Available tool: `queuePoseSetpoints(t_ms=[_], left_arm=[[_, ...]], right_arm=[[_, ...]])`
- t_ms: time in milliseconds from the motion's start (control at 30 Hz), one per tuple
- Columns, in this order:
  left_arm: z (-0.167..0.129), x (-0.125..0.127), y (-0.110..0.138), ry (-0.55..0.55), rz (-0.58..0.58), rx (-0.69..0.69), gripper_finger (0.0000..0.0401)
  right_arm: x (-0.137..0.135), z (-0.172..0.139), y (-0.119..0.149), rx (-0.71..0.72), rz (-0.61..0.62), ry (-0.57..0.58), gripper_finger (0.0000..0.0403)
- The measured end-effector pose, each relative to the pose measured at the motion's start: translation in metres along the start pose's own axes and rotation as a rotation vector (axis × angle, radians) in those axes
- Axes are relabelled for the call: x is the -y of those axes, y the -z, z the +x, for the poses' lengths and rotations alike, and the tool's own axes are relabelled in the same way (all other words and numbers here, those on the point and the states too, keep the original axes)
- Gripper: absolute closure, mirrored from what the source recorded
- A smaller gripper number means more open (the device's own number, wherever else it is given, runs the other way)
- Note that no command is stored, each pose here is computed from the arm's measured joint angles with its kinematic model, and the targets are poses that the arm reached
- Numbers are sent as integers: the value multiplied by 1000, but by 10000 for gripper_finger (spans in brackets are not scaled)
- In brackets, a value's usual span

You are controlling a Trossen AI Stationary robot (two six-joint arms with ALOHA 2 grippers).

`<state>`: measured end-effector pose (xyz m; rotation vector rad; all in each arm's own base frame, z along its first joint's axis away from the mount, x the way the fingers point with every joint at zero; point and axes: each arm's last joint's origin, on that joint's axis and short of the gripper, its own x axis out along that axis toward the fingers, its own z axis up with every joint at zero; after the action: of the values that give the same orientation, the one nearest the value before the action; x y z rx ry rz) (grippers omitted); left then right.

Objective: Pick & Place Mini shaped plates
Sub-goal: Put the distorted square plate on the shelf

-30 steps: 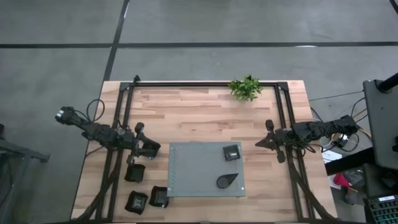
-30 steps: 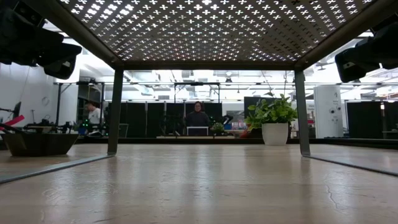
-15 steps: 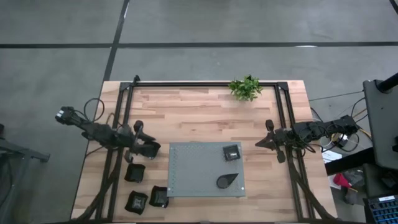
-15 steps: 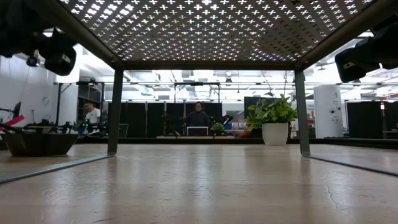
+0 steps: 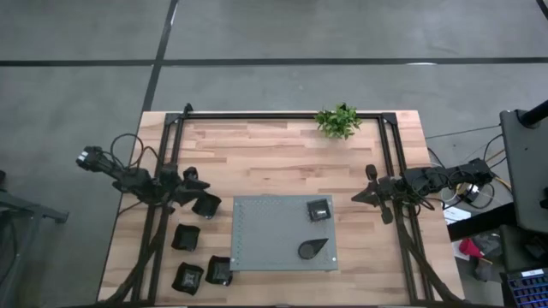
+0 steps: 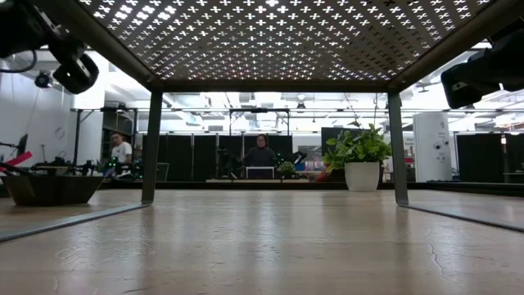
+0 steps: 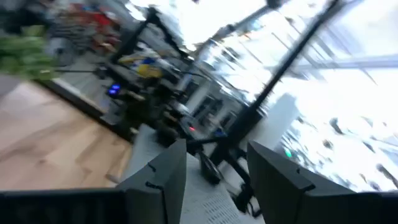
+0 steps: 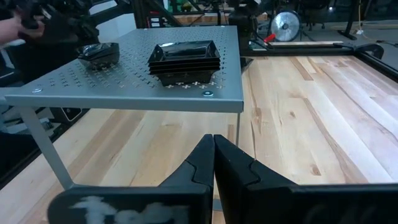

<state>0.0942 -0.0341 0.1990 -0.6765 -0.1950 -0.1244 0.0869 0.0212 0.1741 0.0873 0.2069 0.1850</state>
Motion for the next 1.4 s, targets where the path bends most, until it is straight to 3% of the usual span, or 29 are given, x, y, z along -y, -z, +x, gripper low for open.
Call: queuePoseSetpoints(t_ms=[167, 267, 367, 467, 600, 733, 1033, 1200, 1400], left_arm=[[0, -6, 2, -159, -60, 55, 238], [0, -11, 0, -300, -70, 155, 238], [-1, -12, -1, -347, -56, 190, 238], [-1, -13, 1, -336, -32, 149, 238], [2, -6, 3, -160, -83, 53, 238], [4, 0, 0, -70, -112, 13, 238], [14, 7, -1, -86, -130, -40, 238], [24, 25, -20, -64, 16, -49, 238], [33, 33, -26, -139, 157, -182, 238]], right_arm=[[0, 0, 0, 0, 0, 0, 394], [0, 0, 0, 0, 0, 0, 394], [0, 0, 0, 0, 0, 0, 394], [0, 0, 0, 0, 0, 0, 394], [0, 0, 0, 0, 0, 0, 394], [0, 0, 0, 0, 0, -1, 394], [0, 0, 0, 0, 0, -1, 394], [0, 0, 0, 0, 0, -1, 394], [0, 0, 0, 0, 0, -1, 394]])
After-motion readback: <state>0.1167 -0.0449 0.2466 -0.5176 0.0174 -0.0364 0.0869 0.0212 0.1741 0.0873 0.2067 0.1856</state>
